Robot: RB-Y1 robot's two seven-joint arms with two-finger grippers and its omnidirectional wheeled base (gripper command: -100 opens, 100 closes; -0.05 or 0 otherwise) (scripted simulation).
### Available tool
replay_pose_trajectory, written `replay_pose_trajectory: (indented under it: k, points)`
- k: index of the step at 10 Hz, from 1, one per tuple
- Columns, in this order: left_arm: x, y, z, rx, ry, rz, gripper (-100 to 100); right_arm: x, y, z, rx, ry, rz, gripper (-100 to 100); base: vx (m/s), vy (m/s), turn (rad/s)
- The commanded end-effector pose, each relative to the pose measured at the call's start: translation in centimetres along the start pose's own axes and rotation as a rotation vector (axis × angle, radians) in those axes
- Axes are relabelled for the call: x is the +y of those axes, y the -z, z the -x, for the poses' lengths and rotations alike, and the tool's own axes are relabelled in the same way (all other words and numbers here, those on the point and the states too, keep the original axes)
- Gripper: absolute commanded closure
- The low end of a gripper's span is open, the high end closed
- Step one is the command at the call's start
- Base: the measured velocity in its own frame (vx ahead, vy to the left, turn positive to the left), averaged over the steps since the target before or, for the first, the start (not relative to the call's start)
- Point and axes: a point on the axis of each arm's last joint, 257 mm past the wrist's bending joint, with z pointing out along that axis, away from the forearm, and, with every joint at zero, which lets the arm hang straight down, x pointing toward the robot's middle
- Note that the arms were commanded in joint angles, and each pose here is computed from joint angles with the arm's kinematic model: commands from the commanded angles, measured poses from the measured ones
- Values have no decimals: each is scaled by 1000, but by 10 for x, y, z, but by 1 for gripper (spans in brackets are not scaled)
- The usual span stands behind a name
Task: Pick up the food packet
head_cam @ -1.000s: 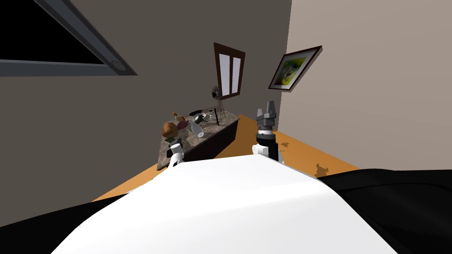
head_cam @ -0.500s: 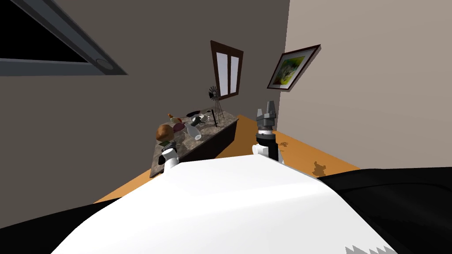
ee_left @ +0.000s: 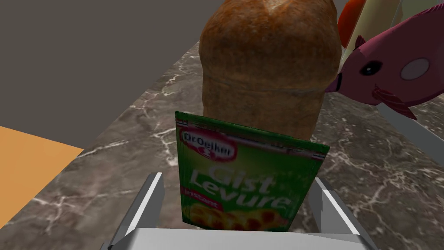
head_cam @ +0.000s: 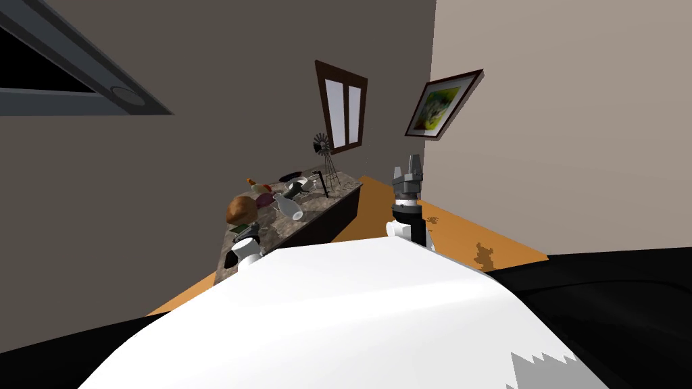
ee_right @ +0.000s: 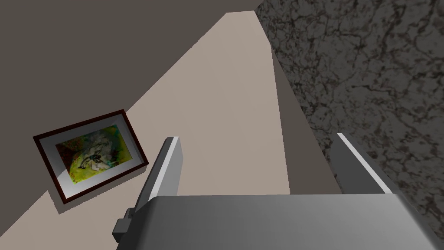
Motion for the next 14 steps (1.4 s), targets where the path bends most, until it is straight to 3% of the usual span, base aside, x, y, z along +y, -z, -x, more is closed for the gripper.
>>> replay_pose_trajectory:
  k: [1,2,4,5,7,8,12,13,14]
  points:
    - [-7,1,-5,7,0,-6,-100,0,0,0,0,0,0,0,4,9,4]
    - [-35,11,-3,4,-22,-20,-100,0,0,0,0,0,0,0,56,-11,-115]
    - [-67,19,-24,37,-14,-30,-100,0,0,0,0,0,0,0,102,-37,-89]
    - [-75,24,-23,35,-43,-33,-100,0,0,0,0,0,0,0,99,-43,-51]
    - [-74,24,-24,39,-36,-36,-100,0,0,0,0,0,0,0,22,-10,7]
    - [-73,24,-24,38,-33,-33,100,0,0,0,0,0,0,0,0,0,0]
    - [-73,24,-24,39,-33,-32,100,0,0,0,0,0,0,0,0,0,0]
    - [-73,24,-24,39,-33,-32,0,0,0,0,0,0,0,0,0,0,0]
    - [-47,13,-19,34,-21,-27,100,0,0,0,0,0,0,0,-74,34,127]
